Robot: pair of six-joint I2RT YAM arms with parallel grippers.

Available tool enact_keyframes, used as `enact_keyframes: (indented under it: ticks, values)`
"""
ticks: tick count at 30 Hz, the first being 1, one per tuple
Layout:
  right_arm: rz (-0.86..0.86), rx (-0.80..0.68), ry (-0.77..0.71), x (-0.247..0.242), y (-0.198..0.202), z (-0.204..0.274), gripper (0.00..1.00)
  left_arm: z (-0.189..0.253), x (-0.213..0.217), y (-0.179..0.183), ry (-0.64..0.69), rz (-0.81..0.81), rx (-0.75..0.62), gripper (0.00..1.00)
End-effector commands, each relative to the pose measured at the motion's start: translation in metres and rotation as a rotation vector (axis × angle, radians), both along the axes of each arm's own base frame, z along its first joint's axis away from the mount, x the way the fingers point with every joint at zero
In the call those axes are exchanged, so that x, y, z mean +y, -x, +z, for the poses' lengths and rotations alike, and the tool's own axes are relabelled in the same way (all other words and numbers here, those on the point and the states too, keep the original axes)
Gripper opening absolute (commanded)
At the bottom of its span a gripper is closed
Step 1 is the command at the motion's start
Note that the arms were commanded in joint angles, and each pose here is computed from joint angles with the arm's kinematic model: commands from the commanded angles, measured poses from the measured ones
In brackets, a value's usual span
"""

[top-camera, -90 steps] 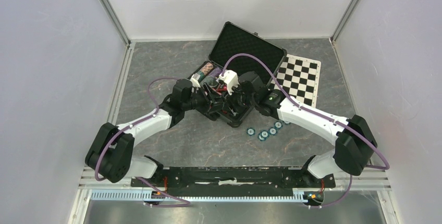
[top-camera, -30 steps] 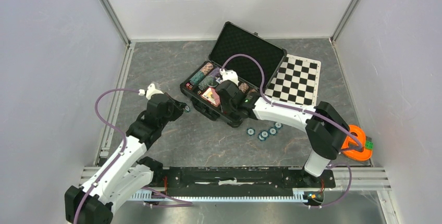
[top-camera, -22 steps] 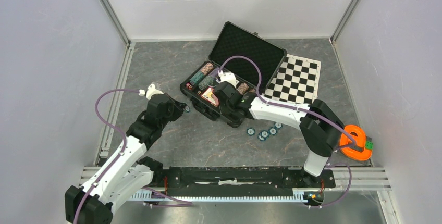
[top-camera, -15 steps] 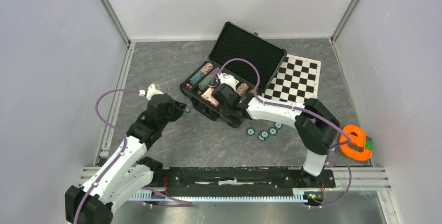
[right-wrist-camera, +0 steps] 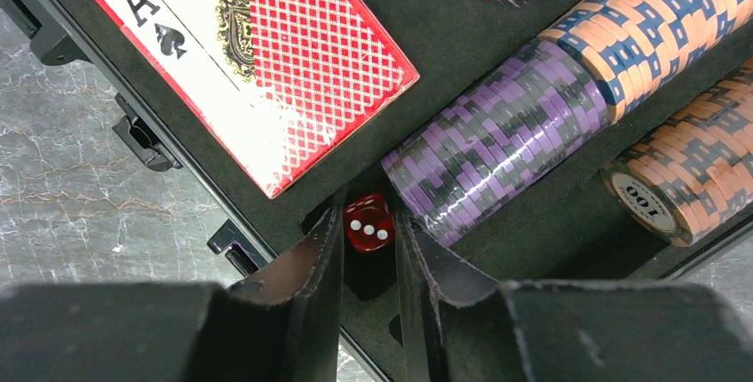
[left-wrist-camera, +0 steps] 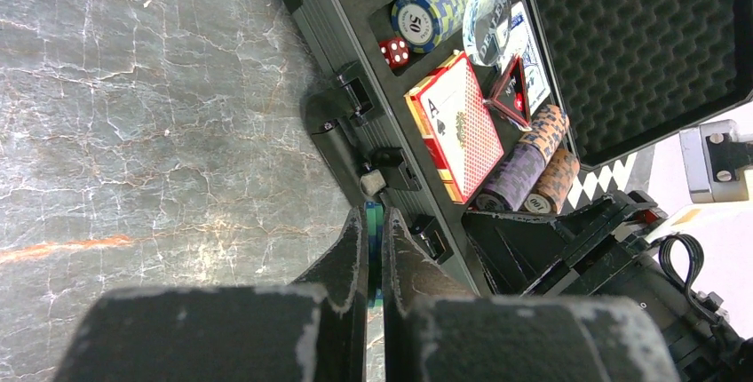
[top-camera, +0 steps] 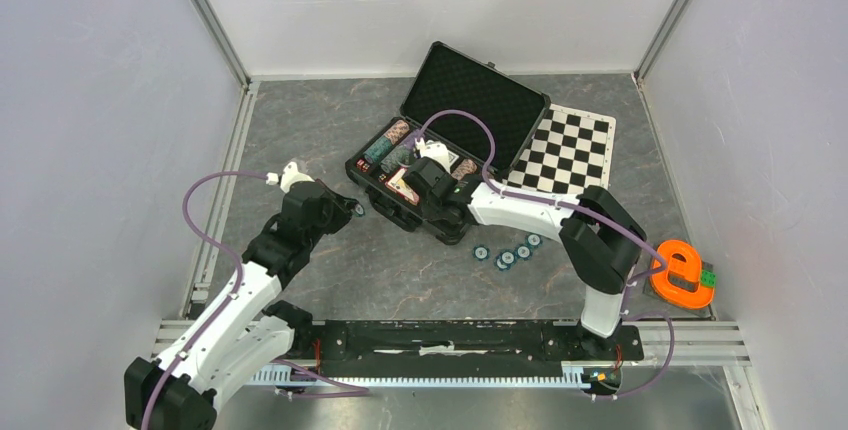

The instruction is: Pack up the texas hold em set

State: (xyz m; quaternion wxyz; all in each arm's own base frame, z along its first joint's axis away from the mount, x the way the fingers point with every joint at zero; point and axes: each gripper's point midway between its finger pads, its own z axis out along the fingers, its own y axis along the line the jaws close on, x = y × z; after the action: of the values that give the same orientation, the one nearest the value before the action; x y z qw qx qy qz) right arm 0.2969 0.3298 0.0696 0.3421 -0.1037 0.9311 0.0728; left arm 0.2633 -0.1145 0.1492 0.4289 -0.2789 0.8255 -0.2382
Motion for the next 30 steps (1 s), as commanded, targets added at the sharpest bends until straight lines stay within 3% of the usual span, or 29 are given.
enact_keyframes:
  ticks: [1, 7, 12, 20, 30]
  values:
    - [-0.005, -0.048, -0.039, 0.002, -0.006, 0.030, 0.28, 0.013, -0.001, -0.006, 0.000, -0.009, -0.059, 0.02]
    - [0.011, -0.138, -0.092, -0.006, -0.007, 0.077, 0.26, 0.013, -0.003, -0.007, 0.006, -0.020, -0.058, 0.02]
    - [0.000, -0.175, -0.105, -0.027, -0.005, 0.089, 0.26, 0.012, -0.008, -0.008, 0.016, -0.040, -0.052, 0.02]
    - [-0.042, -0.131, -0.056, -0.074, 0.001, 0.054, 0.26, 0.016, -0.042, -0.013, 0.122, -0.161, -0.041, 0.02]
    - [0.033, -0.097, -0.114, -0.080, -0.005, 0.021, 0.19, 0.009, -0.057, -0.014, 0.131, -0.171, -0.025, 0.02]
